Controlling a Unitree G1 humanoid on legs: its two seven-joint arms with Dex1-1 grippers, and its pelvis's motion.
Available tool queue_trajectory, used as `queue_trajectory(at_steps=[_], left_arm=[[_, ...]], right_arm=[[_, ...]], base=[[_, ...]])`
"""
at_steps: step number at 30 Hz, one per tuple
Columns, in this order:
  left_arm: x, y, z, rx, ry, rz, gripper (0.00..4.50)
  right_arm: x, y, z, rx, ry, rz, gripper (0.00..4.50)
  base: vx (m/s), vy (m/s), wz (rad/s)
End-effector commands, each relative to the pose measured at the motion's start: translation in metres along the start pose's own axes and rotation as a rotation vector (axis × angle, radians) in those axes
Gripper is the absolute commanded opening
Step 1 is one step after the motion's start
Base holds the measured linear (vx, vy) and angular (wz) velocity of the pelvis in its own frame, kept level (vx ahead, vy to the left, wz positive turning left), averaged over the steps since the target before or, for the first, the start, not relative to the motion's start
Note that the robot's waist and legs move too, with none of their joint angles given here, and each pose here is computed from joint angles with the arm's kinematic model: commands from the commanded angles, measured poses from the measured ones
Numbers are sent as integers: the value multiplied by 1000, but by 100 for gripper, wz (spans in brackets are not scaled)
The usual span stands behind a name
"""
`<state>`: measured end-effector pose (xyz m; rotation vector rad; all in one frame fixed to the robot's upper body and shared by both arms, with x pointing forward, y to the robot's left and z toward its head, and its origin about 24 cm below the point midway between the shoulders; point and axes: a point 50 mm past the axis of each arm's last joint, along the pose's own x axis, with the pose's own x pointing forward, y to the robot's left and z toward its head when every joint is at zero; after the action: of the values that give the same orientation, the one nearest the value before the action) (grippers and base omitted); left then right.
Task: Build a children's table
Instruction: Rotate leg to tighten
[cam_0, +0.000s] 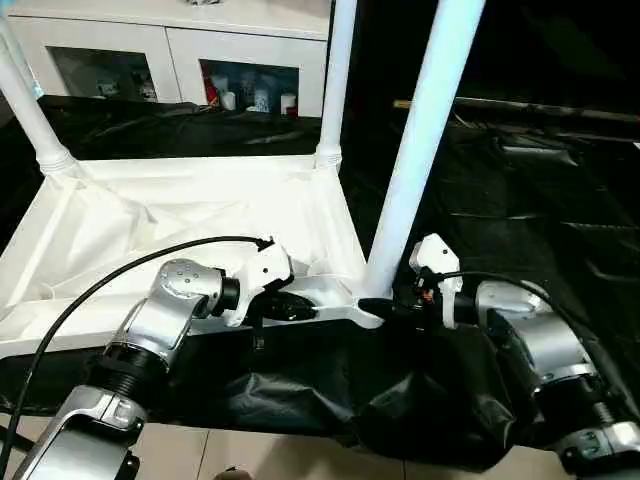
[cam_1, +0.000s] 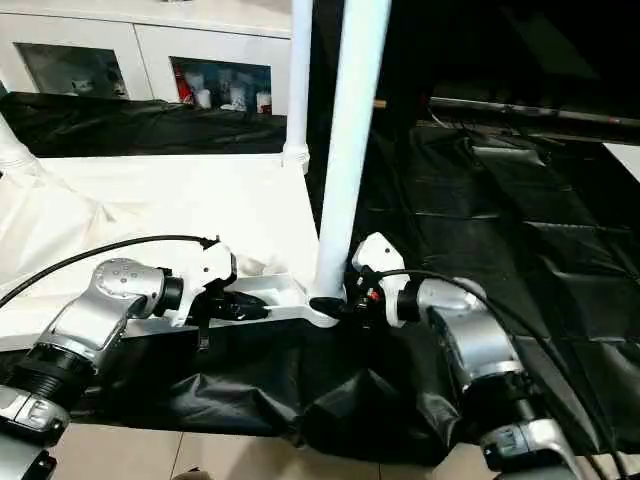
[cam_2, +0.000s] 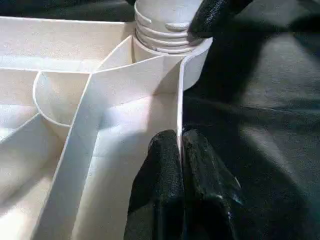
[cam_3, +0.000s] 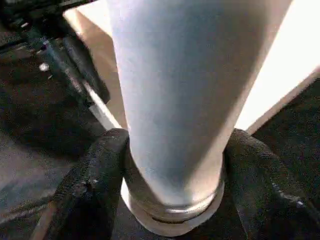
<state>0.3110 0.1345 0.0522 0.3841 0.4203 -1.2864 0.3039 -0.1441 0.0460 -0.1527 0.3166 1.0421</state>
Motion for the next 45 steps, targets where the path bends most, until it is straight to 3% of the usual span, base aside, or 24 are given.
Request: queue_trajectory(at_steps=[1,8,12,16,17,20,23,31,36,45], left_arm=[[14,-2,10,12,-48,12,0],[52,9,23,-86,-31,264,0],[76,5,38,-117,-36,326,0],[89,0,46,-81,-30,330,0],[90,0,46,-75,-29,330,0],[87,1,44,-74,-35,324,0],[82,3,43,-67,-50,309,0],[56,9,30,-31,-51,227,0],[32,3,21,14,-63,52,0],[9,-2,14,25,-59,-71,0]], right_arm=[[7,3,-9,29,14,-40,263],[39,3,-21,195,14,-379,262],[60,3,-16,230,43,-555,262],[78,10,-2,232,-7,-531,262],[79,10,0,229,-12,-532,316],[77,9,0,270,-33,-527,338],[73,7,-1,243,-30,-495,370],[44,-2,-2,118,-3,-299,370],[18,-5,1,28,35,-137,370],[-1,-3,4,-20,67,20,370]], base=[[0,0,0],[0,0,0],[0,0,0],[0,0,0],[0,0,0],[0,0,0],[0,0,0],[0,0,0],[0,0,0],[0,0,0]])
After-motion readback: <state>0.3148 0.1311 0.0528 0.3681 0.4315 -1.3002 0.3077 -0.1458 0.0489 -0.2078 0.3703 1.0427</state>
